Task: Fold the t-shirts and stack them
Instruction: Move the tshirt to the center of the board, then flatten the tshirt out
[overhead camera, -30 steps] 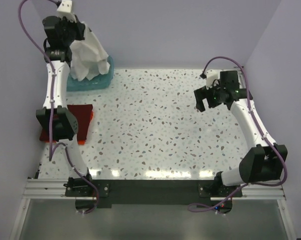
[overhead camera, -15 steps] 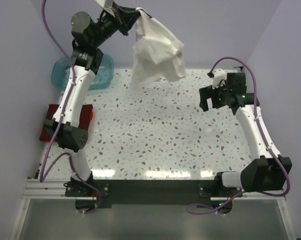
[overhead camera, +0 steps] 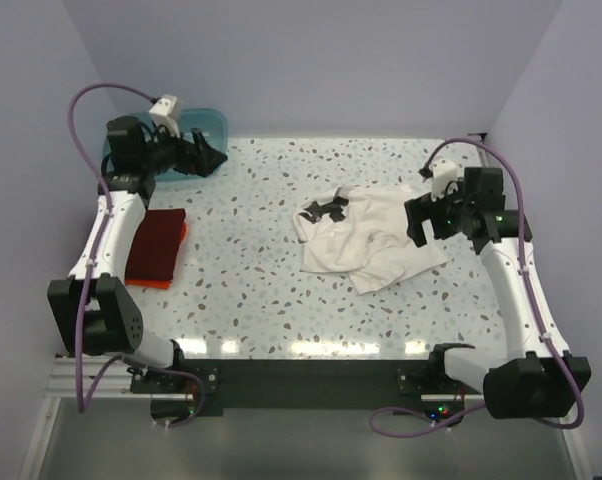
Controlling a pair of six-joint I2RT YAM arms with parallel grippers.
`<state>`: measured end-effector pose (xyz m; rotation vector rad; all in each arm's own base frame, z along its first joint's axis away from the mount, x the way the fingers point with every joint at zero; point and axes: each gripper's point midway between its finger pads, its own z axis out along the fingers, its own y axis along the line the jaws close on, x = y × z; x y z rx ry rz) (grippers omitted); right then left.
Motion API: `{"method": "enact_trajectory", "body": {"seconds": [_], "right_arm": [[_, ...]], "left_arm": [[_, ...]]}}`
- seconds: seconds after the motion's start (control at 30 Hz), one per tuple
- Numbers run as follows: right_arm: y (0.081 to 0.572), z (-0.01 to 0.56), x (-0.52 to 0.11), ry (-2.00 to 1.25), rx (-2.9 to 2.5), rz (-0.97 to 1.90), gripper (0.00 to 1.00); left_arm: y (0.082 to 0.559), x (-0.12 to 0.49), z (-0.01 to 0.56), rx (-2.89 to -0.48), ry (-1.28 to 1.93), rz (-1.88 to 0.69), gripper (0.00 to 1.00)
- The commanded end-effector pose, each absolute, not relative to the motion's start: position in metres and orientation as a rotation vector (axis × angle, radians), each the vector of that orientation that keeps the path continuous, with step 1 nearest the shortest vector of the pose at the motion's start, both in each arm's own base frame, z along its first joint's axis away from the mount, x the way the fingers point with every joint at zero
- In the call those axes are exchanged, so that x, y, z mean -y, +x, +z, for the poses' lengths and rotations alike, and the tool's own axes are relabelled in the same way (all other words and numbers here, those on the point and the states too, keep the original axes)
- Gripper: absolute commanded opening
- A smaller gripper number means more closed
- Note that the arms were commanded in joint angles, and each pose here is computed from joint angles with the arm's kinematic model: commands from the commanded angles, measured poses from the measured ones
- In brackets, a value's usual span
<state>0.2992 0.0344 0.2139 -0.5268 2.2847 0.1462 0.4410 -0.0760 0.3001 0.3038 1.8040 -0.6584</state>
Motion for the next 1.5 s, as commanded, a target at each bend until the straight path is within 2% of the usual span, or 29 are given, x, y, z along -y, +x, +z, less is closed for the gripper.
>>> {"method": "enact_trajectory", "body": {"seconds": [0.0,0.07,0.2,0.37,0.47,0.63,1.03,1.33,1.47], "right_arm": [[0.286,0.186,-0.026,-0.611,-2.396,0.119,0.99],[0.283,0.172,-0.017,-0.631,-2.475,0.078,0.99],[0.289,0.135,-0.005,-0.645,-2.622,0.034,0.99],[0.327,0.114,-0.005,-0.508,-2.687,0.044,0.98],[0.349,0.099,-0.005,-0.455,-2.726,0.053,0.95],[0.362,0.078,0.001,-0.317,-2.801,0.119,0.83],[0.312,0.042,0.049,-0.182,-2.954,-0.019,0.81],[0.32,0.019,0.056,-0.125,-2.96,-0.073,0.75],[0.326,0.042,0.065,-0.089,-2.91,-0.014,0.73]], "left_arm": [[0.403,0.139,0.252,-1.91,0.713,-0.697,0.99],[0.391,0.161,0.225,-1.967,0.832,-0.71,0.94],[0.352,0.216,0.179,-2.012,1.06,-0.765,0.91],[0.325,0.246,0.12,-2.113,1.183,-0.746,0.87],[0.316,0.256,0.094,-2.165,1.234,-0.708,0.87],[0.309,0.264,0.071,-2.141,1.349,-0.61,0.86],[0.323,0.302,0.026,-2.082,1.517,-0.43,0.84],[0.322,0.304,0.009,-2.125,1.547,-0.42,0.7],[0.32,0.301,0.01,-2.135,1.551,-0.412,0.63]]}}
